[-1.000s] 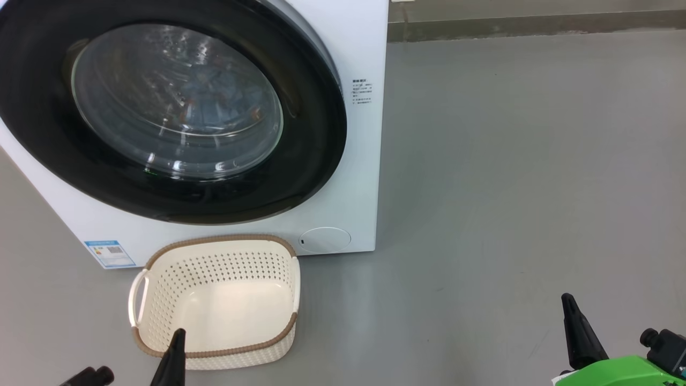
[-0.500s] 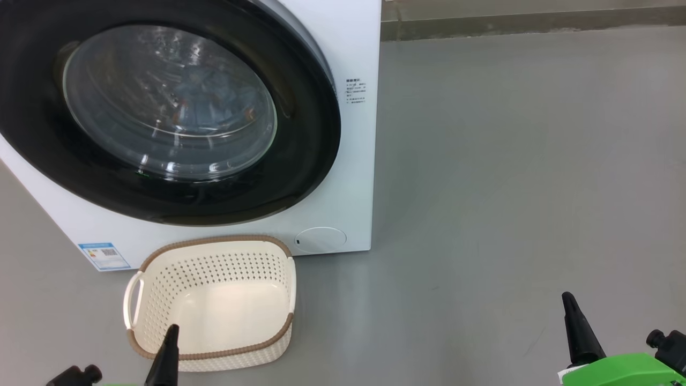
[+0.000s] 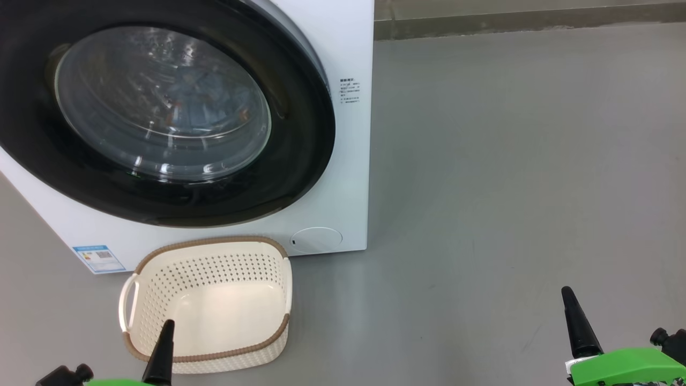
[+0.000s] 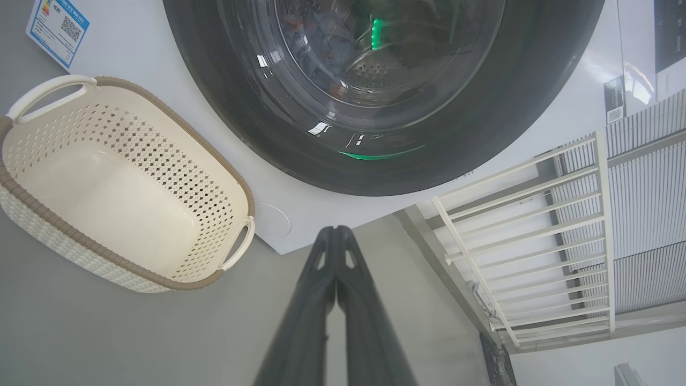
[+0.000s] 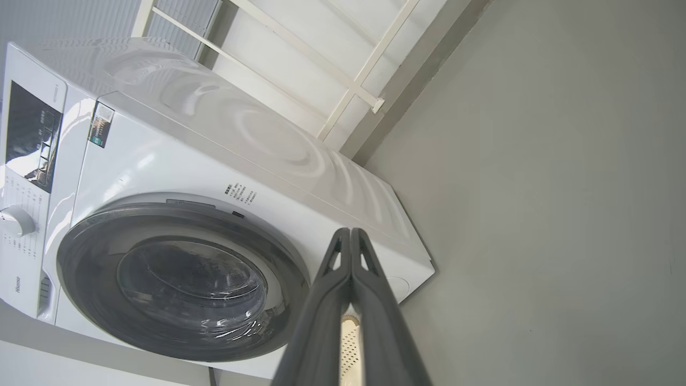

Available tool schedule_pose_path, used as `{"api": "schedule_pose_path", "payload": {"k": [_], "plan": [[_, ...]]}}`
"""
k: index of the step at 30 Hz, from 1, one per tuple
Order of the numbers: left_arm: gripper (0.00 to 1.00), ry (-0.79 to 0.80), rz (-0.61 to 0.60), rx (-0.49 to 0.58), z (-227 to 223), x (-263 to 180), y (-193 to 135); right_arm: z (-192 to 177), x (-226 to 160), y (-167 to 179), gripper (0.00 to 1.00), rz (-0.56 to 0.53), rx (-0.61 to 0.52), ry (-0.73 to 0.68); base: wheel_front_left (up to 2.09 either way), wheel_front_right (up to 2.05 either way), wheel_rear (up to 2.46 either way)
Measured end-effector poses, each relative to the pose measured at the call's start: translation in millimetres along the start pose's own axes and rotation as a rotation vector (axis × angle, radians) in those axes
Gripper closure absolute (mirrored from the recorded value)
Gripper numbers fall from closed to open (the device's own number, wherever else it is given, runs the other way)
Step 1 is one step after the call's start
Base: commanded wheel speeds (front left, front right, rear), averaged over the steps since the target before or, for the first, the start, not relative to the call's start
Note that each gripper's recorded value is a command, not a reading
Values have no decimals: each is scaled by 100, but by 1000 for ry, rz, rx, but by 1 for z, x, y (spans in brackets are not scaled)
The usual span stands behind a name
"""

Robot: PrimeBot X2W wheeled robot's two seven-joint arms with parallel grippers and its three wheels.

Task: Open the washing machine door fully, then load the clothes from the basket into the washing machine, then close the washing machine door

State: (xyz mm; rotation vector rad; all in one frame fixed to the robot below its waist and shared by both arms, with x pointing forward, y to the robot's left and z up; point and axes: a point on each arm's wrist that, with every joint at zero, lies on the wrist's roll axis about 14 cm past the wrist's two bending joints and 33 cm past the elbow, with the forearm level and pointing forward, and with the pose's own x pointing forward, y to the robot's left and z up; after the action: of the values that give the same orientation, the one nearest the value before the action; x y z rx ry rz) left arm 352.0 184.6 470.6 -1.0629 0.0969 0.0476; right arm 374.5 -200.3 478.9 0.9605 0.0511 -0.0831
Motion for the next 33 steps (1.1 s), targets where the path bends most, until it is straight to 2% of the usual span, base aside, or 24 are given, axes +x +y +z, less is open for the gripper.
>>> {"api": "schedule_pose_path", "payload": {"k": [33], "plan": [[100, 12, -8, -341, 5, 15, -5, 4, 0, -3, 100, -8, 413, 11, 0, 0, 0]]}}
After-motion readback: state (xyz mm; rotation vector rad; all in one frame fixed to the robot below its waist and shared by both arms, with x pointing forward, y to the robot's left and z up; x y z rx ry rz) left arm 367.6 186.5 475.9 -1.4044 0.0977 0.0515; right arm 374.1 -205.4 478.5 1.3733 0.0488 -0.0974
